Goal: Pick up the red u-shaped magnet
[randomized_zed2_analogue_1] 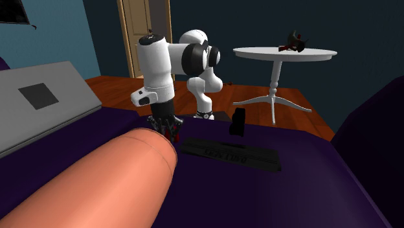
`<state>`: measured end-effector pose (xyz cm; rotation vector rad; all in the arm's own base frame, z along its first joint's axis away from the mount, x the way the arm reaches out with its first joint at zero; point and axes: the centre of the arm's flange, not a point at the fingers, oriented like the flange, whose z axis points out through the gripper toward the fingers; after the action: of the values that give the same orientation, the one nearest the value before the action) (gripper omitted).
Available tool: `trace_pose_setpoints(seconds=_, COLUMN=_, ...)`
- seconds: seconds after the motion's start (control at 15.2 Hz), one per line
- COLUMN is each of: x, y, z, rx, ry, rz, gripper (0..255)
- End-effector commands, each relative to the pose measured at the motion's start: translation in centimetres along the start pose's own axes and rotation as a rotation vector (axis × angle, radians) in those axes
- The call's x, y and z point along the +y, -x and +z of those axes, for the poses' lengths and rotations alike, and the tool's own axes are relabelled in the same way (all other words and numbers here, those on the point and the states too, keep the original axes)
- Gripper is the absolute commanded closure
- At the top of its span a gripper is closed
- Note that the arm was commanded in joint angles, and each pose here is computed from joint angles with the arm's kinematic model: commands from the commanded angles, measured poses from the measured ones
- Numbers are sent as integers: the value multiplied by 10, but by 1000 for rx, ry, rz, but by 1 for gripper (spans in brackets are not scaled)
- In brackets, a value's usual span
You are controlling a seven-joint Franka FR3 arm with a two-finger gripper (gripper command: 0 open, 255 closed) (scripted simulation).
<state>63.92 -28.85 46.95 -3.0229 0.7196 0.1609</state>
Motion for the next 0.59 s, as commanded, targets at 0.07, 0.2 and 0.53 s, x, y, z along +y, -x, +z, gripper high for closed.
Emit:
trace_pose_setpoints(seconds=0.07, x=0, y=0, z=0, rx=0, ry=0, rz=0, gripper=255)
trace_pose_setpoints(seconds=0.2, x=0, y=0, z=0, rx=0, ry=0, rz=0, gripper=255)
trace_pose_setpoints(seconds=0.53, x=0, y=2, z=-20, rx=0, ry=0, rz=0, gripper=255)
